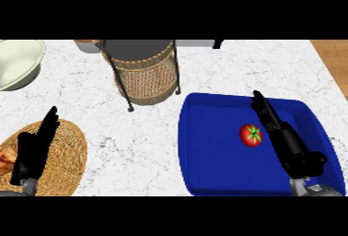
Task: Pick the tomato from the tray and place it in the tiered basket
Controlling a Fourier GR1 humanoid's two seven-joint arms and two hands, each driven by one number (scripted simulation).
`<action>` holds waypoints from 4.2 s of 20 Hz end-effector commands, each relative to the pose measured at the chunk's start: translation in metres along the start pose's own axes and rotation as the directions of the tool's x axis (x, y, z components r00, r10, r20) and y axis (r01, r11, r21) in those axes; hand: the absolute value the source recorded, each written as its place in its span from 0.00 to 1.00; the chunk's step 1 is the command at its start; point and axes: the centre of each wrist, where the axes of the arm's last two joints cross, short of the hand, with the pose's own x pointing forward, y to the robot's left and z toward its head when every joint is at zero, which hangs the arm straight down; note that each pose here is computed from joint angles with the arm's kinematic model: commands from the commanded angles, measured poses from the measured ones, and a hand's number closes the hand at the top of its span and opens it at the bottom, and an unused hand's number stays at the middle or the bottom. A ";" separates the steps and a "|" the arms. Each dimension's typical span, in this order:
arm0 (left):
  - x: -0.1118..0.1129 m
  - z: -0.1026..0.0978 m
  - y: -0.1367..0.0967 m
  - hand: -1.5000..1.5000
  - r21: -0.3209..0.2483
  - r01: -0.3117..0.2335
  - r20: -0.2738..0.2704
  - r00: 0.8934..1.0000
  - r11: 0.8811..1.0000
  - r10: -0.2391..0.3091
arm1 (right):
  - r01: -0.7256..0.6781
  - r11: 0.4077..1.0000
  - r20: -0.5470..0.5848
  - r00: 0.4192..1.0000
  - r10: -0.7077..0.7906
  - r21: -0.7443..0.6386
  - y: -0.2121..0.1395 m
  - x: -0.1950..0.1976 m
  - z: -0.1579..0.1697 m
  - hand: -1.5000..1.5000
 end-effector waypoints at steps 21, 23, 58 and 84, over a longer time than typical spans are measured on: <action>0.070 -0.008 -0.081 0.50 -0.355 -0.267 0.015 0.957 0.896 0.291 | -0.229 0.919 0.303 0.895 0.329 -0.322 -0.091 -0.041 0.099 0.00; 0.069 -0.007 -0.082 0.50 -0.374 -0.252 0.062 0.953 0.893 0.295 | -0.328 0.872 0.216 0.881 0.421 -0.363 -0.104 -0.029 0.107 0.00; 0.088 -0.013 -0.093 0.50 -0.400 -0.248 0.038 0.957 0.882 0.287 | -0.756 0.645 -0.402 0.626 0.668 -0.106 0.044 0.035 0.079 0.00; 0.078 -0.013 -0.106 0.50 -0.396 -0.270 0.037 0.950 0.878 0.309 | -0.705 0.676 -0.424 0.690 0.586 -0.213 0.019 -0.027 0.027 0.00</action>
